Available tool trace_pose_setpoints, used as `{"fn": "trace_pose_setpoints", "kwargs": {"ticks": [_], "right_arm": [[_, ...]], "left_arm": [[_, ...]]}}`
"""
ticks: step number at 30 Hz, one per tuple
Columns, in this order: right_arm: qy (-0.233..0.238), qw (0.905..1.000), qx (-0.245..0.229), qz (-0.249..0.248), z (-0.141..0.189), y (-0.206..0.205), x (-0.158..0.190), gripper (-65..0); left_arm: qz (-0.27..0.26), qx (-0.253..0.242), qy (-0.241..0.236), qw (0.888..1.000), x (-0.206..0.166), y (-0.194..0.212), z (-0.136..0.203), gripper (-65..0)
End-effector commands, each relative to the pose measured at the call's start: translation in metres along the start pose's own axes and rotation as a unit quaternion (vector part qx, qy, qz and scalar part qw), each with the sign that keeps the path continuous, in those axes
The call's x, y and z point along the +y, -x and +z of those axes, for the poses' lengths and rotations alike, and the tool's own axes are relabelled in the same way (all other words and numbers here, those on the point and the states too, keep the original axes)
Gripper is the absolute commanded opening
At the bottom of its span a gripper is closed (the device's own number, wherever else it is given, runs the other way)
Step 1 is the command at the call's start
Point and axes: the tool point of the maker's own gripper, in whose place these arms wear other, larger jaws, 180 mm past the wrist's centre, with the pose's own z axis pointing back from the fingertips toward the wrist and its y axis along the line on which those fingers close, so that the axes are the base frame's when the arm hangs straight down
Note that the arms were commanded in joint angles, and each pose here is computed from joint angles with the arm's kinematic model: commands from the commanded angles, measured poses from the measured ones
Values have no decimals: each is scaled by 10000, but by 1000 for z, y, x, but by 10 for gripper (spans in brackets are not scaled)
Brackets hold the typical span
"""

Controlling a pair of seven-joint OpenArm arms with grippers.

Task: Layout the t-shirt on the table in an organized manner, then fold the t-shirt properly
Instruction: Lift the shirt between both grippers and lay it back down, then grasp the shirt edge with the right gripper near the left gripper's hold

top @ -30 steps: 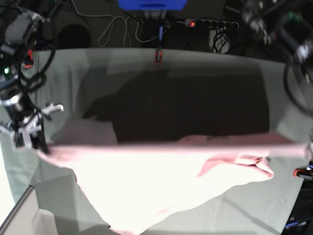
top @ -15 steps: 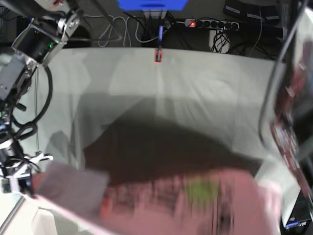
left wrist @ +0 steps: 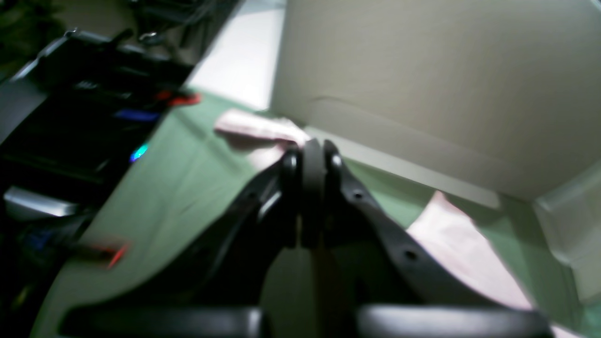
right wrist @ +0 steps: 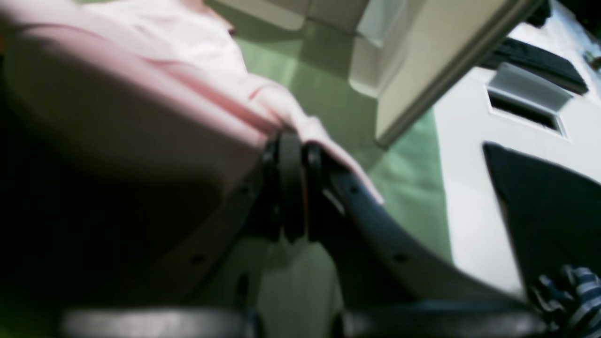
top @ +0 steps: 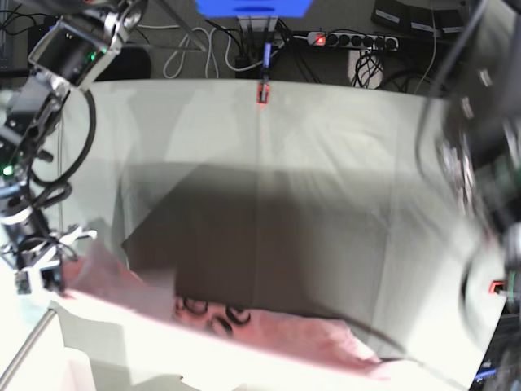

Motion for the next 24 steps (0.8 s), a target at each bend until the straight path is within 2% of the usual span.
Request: {"fn": "trace_pose_setpoints", "kwargs": {"ticks": [1, 4, 6, 11, 15, 20, 24], "right_arm": [[156, 9998, -46, 67, 5, -2, -10, -650], [69, 9997, 214, 69, 11, 20, -3, -650], [-21, 9992, 389, 88, 16, 34, 4, -650], [-164, 9968, 777, 132, 32, 66, 15, -650], [-265, 9921, 1215, 132, 54, 101, 22, -650], [-513, 9892, 1369, -145, 75, 122, 33, -650], [-683, 9850, 1547, -345, 90, 140, 45, -650]], "left_arm": [[-61, -481, -197, 9986, 16, -25, 12, -650], [76, -154, -633, 9978, 58, 17, 33, -650], [181, -132, -886, 9958, 86, 28, 56, -650], [722, 144, -1152, 9906, 137, 73, 104, -650], [902, 696, -1335, 9845, 157, 124, 139, -650], [955, 984, -1620, 9772, 177, 149, 168, -650], [1036, 1236, -1700, 9722, 178, 173, 180, -650]]}}
